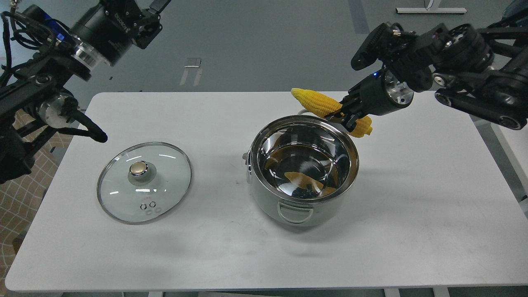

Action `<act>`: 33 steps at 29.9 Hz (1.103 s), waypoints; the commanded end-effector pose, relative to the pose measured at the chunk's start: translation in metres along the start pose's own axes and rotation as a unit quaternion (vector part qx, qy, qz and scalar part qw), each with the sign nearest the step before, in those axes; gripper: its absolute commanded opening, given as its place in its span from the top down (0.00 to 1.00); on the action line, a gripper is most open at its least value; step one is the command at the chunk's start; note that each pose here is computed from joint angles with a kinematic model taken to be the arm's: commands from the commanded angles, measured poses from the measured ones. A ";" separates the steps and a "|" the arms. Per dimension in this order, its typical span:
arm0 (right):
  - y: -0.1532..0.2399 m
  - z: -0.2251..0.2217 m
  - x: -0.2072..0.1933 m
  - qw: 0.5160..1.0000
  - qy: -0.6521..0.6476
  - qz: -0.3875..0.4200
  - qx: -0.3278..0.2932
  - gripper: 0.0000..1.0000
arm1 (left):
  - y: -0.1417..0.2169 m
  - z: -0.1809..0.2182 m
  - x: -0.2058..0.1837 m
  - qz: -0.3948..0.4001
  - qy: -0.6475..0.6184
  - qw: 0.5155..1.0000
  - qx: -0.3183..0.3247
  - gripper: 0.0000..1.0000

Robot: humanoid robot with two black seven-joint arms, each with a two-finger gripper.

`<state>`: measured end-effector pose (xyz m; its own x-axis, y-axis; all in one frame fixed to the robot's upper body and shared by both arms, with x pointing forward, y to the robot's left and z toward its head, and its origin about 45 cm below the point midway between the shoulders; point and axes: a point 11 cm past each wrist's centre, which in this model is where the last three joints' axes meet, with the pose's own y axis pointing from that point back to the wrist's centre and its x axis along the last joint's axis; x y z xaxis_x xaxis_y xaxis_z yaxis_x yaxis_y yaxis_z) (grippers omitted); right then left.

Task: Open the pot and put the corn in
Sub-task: 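Lift the corn cob and carry it over the open pot, then release the corn into the pot and raise the right gripper away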

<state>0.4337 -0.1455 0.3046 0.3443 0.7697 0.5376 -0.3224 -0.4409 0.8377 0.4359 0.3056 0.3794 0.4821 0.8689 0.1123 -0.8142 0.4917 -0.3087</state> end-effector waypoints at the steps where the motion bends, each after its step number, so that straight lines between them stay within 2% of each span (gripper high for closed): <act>1: -0.022 -0.018 0.008 0.999 0.025 -0.020 0.015 1.00 | 0.001 0.000 0.001 0.001 0.000 1.000 0.001 0.09; 8: -0.047 -0.040 0.005 0.998 0.022 -0.040 0.042 0.96 | 0.002 0.000 0.001 0.001 -0.001 1.000 0.002 0.09; 12: -0.062 -0.049 -0.013 0.996 0.016 -0.060 0.057 0.87 | 0.001 0.000 0.001 0.000 -0.001 1.000 0.001 0.09; 16: -0.070 -0.053 -0.017 0.996 0.006 -0.061 0.063 0.86 | 0.002 -0.001 0.001 0.001 -0.001 1.000 0.002 0.09; 23: -0.075 -0.055 -0.019 0.996 0.005 -0.058 0.066 0.51 | 0.002 -0.002 0.001 0.000 0.001 1.000 0.003 0.09; 26: -0.077 -0.056 -0.019 0.996 0.003 -0.057 0.068 0.43 | 0.002 -0.002 0.001 0.001 0.001 1.000 0.003 0.08; 33: -0.078 -0.057 -0.020 0.996 -0.001 -0.057 0.070 0.31 | 0.003 -0.002 0.001 0.001 0.001 1.000 0.003 0.08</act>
<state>0.4021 -0.1007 0.2235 0.3709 0.8183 0.4390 -0.1572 -0.4106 0.8982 0.4349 0.3072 0.3767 0.4819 0.8693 0.1100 -0.8168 0.4911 -0.3027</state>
